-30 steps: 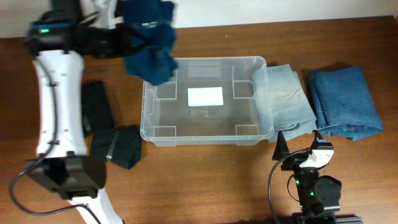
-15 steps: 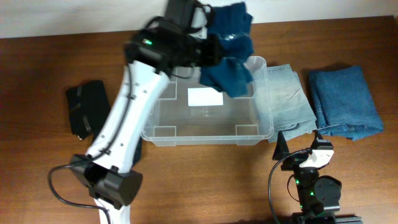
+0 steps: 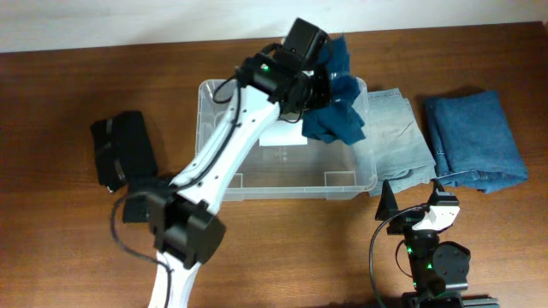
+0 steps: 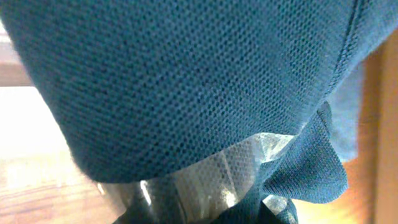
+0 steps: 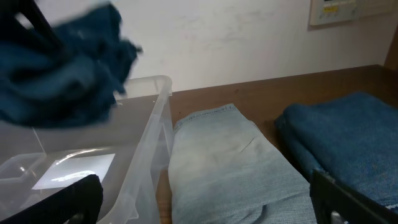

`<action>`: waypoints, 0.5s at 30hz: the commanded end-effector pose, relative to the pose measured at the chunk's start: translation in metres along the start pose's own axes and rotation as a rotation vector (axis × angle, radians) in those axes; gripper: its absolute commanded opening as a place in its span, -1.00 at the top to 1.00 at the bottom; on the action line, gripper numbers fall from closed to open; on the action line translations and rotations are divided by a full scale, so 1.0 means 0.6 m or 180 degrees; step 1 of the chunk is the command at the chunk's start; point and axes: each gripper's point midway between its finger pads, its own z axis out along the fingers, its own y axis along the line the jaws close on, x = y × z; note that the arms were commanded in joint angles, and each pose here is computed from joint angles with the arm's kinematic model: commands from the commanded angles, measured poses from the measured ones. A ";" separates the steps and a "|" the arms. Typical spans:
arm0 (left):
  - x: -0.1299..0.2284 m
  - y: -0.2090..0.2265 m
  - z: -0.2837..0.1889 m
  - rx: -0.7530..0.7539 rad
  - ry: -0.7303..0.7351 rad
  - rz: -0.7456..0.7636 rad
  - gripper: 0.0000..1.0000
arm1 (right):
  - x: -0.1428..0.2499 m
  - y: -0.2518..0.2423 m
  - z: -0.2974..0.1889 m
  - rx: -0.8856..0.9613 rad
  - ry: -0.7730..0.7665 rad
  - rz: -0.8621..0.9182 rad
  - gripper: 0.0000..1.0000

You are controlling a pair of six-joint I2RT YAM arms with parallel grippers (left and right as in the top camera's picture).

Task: Pack container
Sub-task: 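Lift the teal bundle and carry it over the container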

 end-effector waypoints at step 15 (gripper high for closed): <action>0.076 0.012 0.084 -0.0179 0.0521 0.0269 0.99 | 0.005 0.003 0.000 -0.0028 0.0013 0.0019 -0.97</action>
